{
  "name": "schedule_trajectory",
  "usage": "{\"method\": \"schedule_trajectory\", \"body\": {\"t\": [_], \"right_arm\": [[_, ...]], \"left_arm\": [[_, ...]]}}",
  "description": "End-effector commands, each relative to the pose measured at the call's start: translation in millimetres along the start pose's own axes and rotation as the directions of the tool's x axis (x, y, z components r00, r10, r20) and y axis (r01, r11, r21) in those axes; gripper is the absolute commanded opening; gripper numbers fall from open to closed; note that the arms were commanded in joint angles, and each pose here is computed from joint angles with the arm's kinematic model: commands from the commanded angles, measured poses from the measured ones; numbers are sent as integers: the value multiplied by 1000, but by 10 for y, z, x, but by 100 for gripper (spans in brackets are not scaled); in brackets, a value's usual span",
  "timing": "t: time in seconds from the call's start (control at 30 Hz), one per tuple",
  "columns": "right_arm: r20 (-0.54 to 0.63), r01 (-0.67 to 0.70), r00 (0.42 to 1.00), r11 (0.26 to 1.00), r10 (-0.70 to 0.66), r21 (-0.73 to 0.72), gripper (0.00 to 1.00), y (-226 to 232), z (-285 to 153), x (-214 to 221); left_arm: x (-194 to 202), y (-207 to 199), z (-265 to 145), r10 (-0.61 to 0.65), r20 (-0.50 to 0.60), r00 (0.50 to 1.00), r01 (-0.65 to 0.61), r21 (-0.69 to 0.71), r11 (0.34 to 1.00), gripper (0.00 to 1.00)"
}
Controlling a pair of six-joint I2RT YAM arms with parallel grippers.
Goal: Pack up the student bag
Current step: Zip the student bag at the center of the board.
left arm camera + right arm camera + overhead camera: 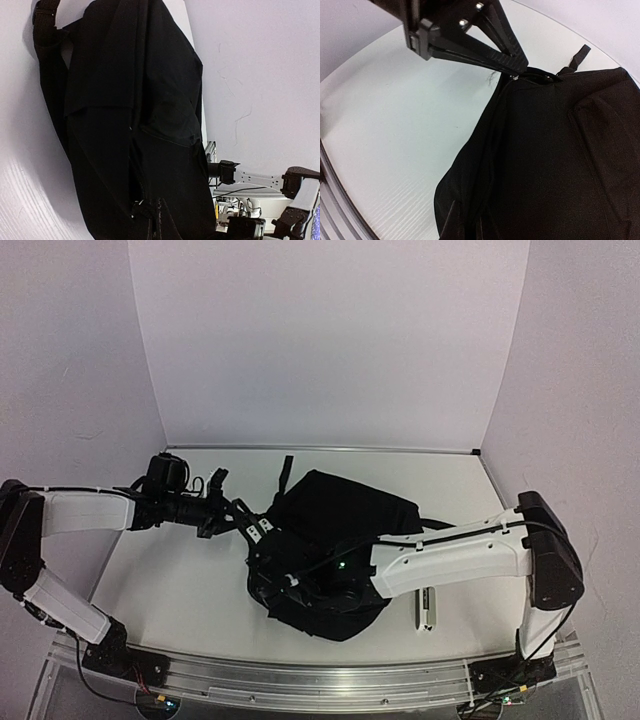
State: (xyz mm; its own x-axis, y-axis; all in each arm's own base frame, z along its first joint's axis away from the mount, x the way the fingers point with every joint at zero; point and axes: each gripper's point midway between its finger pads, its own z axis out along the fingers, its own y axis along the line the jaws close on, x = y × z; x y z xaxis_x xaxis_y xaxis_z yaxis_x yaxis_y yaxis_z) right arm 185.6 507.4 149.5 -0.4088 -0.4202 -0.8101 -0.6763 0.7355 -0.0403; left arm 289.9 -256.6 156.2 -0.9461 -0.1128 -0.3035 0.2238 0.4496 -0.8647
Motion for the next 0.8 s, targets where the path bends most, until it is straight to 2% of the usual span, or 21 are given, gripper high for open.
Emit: {"method": "schedule_trajectory", "body": {"t": [0.0, 0.13, 0.43, 0.6, 0.7, 0.73, 0.77], "right_arm": [[18, -4, 1000, 975, 8, -221, 0, 616, -596, -119], [8, -28, 999, 957, 31, -288, 0, 686, -778, -134], [21, -20, 999, 911, 32, -412, 0, 881, -1088, -266], [26, -25, 999, 909, 40, -417, 0, 915, -1082, -280], [44, -55, 996, 937, 75, -345, 0, 804, -1004, -320], [58, -74, 994, 951, 96, -299, 6, 723, -977, -357], [77, -92, 991, 965, 114, -246, 19, 619, -959, -399]], "left_arm": [[-743, 74, -211, 101, 229, 968, -82, -93, 992, 0], [-815, 73, -227, 119, 247, 962, -100, -89, 991, 0], [-999, 96, 46, 151, 168, 974, -148, -26, 989, 0], [-1126, 144, 113, 166, 169, 972, -160, -46, 986, 0], [-1140, 117, 120, 176, 165, 970, -173, -36, 984, 0], [-1128, 104, 118, 180, 159, 971, -178, -29, 984, 0], [-1110, 90, 117, 184, 151, 971, -183, -22, 983, 0]]}}
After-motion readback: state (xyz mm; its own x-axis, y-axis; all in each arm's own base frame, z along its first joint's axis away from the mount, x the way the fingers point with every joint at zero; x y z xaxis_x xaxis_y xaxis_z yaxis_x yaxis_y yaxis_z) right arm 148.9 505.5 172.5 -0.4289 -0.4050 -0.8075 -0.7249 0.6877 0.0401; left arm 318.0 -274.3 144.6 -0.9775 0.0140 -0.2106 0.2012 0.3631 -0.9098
